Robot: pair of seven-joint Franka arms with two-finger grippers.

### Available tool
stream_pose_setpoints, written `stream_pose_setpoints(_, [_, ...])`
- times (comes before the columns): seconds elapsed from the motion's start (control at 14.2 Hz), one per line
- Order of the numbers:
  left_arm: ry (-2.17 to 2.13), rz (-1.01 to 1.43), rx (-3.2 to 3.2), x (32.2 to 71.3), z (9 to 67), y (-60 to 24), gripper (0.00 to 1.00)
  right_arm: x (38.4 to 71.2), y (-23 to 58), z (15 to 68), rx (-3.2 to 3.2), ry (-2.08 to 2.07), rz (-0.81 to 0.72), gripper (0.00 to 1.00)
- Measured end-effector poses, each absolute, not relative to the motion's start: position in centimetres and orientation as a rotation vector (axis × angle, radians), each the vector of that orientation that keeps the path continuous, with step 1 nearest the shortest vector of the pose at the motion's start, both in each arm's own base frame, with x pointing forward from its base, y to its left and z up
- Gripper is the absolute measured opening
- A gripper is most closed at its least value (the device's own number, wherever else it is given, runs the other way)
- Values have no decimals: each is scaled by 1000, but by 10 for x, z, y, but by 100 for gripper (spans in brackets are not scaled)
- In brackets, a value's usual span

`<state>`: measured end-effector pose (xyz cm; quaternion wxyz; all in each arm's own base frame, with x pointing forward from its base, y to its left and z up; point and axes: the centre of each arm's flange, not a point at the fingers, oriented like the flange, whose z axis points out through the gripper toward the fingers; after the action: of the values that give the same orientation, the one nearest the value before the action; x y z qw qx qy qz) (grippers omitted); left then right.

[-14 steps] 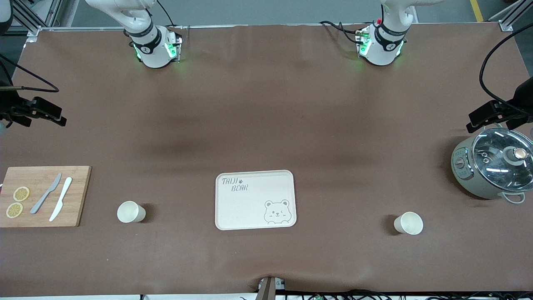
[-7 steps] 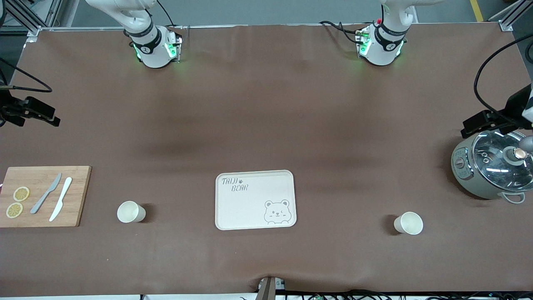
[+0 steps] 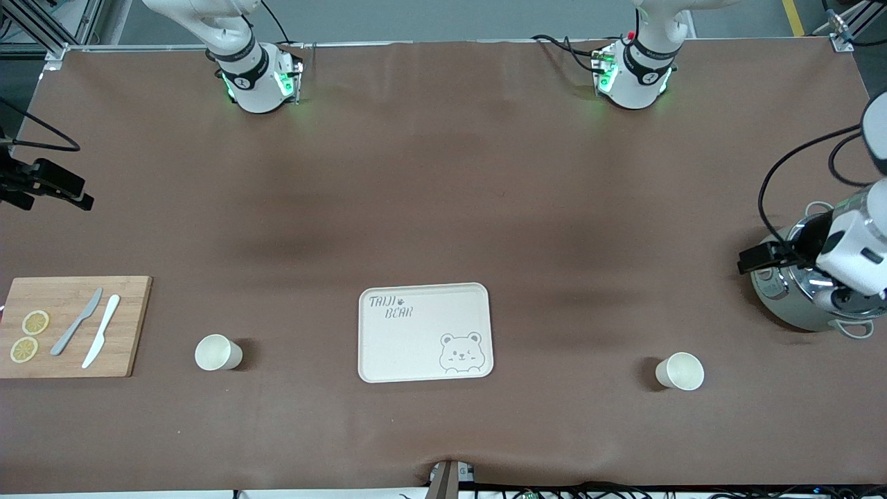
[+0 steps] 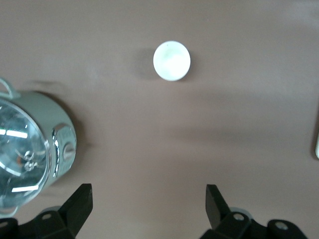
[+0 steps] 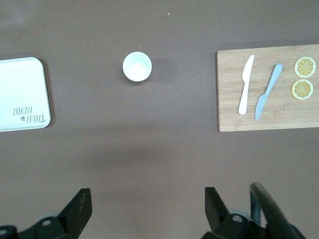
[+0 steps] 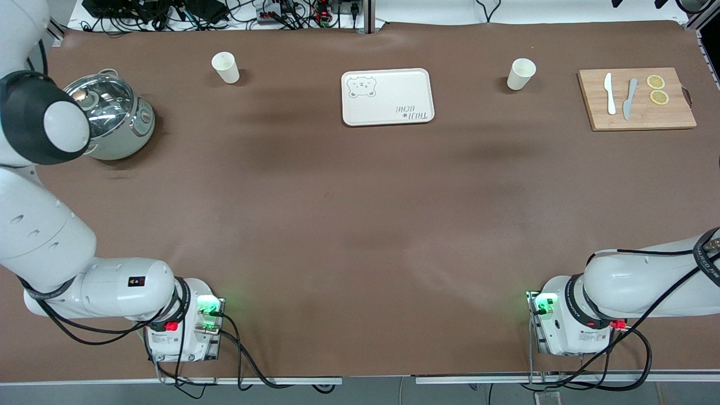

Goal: Place white IKEA cup upright on tray with both arms
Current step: 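Reach the right gripper to one white cup while the left gripper reaches the other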

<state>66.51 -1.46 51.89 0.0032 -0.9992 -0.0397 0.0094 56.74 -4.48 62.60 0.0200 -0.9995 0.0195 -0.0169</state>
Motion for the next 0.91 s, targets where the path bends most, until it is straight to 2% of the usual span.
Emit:
stream_pose_setpoints(0.28, [-108, -22, -3102, 693, 466, -11, 100, 570, -45, 632, -3102, 60, -93, 100])
stream_pose_setpoints(0.56, [-110, -89, -3108, 715, 422, -6, 100, 594, -21, 627, -3082, 3, -255, 100])
stream_pose_setpoints(0.7, [-110, -117, -3111, 722, 403, -5, 100, 615, 22, 597, -3073, -37, -238, 100])
stream_pose_setpoints(0.91, [-108, -148, -3115, 733, 372, -5, 100, 650, 78, 525, -3074, -25, -189, 100])
